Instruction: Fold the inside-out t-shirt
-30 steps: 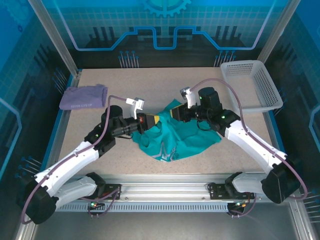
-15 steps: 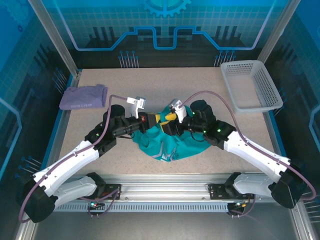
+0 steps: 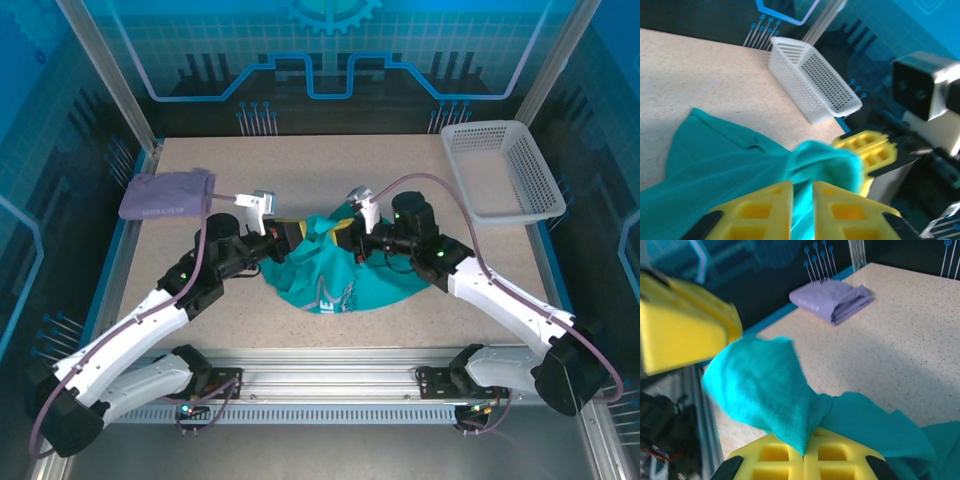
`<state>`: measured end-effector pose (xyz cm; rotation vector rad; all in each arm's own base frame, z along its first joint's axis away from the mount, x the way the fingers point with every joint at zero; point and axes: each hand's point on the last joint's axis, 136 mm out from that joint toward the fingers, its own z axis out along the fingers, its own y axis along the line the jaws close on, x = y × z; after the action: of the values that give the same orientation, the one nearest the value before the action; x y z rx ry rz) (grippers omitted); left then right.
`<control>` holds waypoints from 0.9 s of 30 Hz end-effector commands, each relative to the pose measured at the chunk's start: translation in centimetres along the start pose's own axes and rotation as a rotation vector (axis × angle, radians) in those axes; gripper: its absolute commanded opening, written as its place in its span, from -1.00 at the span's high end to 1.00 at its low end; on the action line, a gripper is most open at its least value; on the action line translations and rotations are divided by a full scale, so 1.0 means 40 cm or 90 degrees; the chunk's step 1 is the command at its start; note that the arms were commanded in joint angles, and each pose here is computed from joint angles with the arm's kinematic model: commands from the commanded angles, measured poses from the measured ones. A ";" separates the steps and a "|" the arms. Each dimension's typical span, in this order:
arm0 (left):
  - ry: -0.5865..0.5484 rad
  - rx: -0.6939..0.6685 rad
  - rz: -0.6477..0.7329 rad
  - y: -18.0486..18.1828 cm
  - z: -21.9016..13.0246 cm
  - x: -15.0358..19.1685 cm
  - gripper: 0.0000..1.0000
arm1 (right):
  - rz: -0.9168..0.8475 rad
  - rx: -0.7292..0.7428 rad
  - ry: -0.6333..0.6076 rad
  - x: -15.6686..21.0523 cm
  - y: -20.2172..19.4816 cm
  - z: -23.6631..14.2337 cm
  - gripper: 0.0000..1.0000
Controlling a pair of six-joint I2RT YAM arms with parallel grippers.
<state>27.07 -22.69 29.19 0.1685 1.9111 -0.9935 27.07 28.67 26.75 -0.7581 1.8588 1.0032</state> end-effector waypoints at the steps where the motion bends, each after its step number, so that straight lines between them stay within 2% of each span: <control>1: 0.039 -0.040 0.043 0.034 0.009 0.038 0.50 | 0.043 -0.084 -0.030 -0.018 0.036 -0.017 1.00; 10: 0.102 -0.039 0.061 0.047 0.039 0.092 0.09 | 0.072 -0.108 -0.041 -0.025 0.027 -0.017 1.00; 16: 0.107 -0.069 0.079 0.076 0.077 0.092 0.05 | 0.052 -0.152 -0.016 -0.015 0.054 -0.022 1.00; 18: 0.105 -0.057 0.079 0.069 0.089 0.089 0.15 | 0.036 -0.153 0.002 0.001 0.054 -0.027 1.00; 20: 0.113 -0.010 0.079 0.039 0.096 0.095 0.40 | 0.037 -0.146 0.014 0.012 0.045 -0.034 1.00; 22: 0.128 0.080 0.083 -0.020 0.087 0.108 0.71 | 0.046 -0.138 0.009 0.010 0.029 -0.047 1.00; 24: 0.137 0.168 0.093 -0.074 0.063 0.120 0.91 | 0.055 -0.132 0.004 0.004 0.017 -0.057 1.00; 27: 0.123 0.265 0.115 -0.133 0.014 0.125 1.00 | 0.064 -0.124 0.012 0.006 0.002 -0.064 1.00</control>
<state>25.55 -26.82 24.61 0.4999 1.9980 -1.0928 26.28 26.92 26.06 -0.7635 1.8769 1.2509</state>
